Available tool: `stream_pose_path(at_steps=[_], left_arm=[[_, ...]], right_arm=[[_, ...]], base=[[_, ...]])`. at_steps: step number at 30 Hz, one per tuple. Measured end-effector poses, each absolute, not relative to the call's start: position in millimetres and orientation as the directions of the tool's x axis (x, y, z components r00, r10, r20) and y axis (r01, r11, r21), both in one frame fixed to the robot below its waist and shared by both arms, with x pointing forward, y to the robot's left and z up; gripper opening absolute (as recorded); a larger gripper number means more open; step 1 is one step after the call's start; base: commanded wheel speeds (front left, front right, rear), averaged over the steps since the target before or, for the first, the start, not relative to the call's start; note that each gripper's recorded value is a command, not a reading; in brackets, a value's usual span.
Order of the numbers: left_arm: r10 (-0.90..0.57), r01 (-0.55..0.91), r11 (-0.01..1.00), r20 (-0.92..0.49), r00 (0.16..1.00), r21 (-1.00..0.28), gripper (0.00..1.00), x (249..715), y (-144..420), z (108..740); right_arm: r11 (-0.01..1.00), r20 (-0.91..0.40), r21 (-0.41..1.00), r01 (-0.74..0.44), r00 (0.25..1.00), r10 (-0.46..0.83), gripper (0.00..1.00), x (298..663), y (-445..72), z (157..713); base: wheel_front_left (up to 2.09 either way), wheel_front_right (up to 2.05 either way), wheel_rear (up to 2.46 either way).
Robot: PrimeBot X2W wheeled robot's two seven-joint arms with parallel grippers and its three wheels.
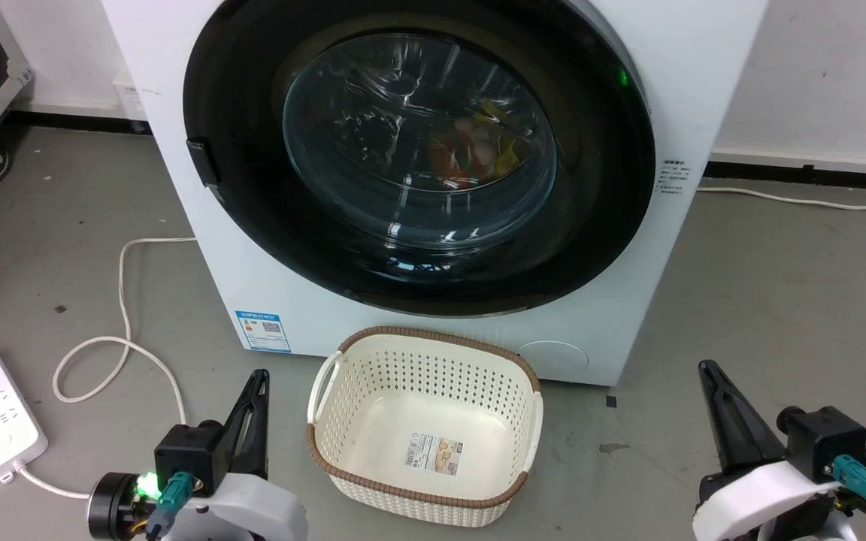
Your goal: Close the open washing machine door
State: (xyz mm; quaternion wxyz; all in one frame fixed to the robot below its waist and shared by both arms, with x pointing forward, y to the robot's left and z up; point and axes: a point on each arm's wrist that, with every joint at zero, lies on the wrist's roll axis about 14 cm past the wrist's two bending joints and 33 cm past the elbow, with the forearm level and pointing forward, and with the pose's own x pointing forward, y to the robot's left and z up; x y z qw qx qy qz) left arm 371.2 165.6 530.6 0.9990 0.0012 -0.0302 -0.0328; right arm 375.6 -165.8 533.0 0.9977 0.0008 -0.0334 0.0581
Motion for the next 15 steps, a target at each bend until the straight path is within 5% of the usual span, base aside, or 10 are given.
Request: stream_pose_path(at_steps=[15], left_arm=[[-0.046,0.046,0.999,0.041,0.998,0.02,0.0,373.2,168.8,530.8]], right_arm=[[0.992,0.044,-0.019,-0.121,0.992,0.122,0.0,375.6,-163.9,532.1]], base=[[0.0,0.0,0.0]])
